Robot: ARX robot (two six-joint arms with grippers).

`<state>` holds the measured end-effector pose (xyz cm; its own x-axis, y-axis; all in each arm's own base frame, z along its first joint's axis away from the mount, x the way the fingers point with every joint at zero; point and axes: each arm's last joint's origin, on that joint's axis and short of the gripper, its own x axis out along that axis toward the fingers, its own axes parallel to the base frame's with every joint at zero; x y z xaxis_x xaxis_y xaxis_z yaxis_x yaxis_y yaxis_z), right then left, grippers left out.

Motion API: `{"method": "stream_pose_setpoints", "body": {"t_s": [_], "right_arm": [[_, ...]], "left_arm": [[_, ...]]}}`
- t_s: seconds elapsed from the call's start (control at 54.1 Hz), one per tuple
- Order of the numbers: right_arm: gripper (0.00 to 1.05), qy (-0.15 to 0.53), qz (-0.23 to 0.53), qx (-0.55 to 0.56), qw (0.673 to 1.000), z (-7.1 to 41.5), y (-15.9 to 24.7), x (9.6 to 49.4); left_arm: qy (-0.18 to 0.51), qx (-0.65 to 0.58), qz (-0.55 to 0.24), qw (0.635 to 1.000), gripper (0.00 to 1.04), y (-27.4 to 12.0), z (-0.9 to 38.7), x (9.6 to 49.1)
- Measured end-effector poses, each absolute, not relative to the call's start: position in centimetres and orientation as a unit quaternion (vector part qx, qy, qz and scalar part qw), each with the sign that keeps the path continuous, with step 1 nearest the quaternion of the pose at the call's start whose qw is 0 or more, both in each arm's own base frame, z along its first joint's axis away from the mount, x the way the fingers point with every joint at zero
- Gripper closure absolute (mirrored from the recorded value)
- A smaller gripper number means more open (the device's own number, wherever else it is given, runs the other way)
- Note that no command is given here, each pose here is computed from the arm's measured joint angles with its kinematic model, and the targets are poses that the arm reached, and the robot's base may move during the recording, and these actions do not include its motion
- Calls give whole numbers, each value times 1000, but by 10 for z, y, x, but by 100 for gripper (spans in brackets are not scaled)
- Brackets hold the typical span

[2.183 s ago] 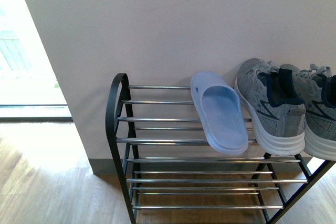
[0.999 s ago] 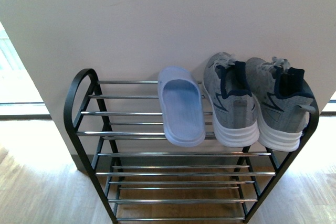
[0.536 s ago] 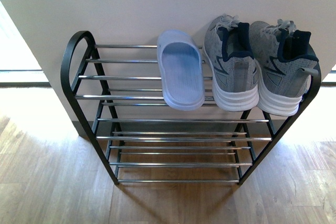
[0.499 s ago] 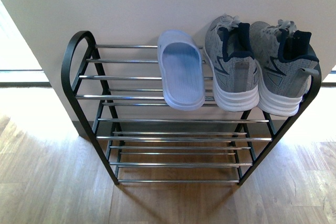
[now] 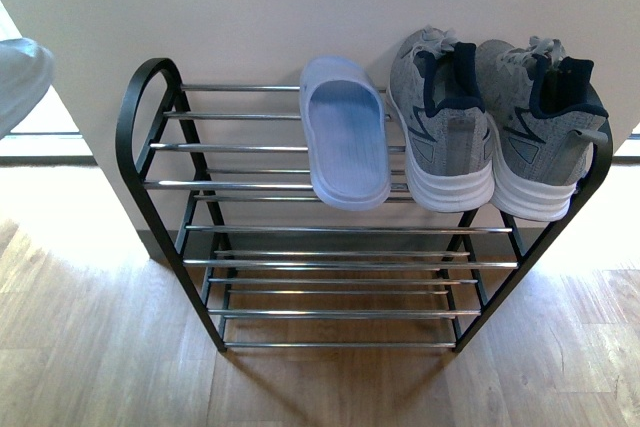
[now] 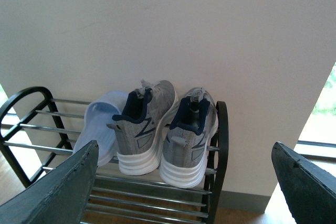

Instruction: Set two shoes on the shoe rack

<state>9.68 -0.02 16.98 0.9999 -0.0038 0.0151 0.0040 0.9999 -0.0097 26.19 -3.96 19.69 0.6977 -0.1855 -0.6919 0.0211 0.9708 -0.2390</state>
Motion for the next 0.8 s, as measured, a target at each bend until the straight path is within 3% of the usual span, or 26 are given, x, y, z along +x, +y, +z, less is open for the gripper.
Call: {"method": "stream_pose_setpoints", "body": {"t_s": [0.203, 0.351, 0.592, 0.795], "right_arm": [[9, -8, -2, -5, 1000, 170, 0, 97], [9, -8, -2, -5, 1000, 170, 0, 97], [9, -8, -2, -5, 1000, 170, 0, 97], [9, -8, -2, -5, 1000, 170, 0, 97]], "left_arm": [[379, -86, -97, 916, 102, -63, 185, 331], [361, -80, -121, 921, 102, -104, 177, 374], [352, -65, -142, 923, 102, -148, 164, 403], [346, -56, -101, 931, 102, -151, 151, 420]]}}
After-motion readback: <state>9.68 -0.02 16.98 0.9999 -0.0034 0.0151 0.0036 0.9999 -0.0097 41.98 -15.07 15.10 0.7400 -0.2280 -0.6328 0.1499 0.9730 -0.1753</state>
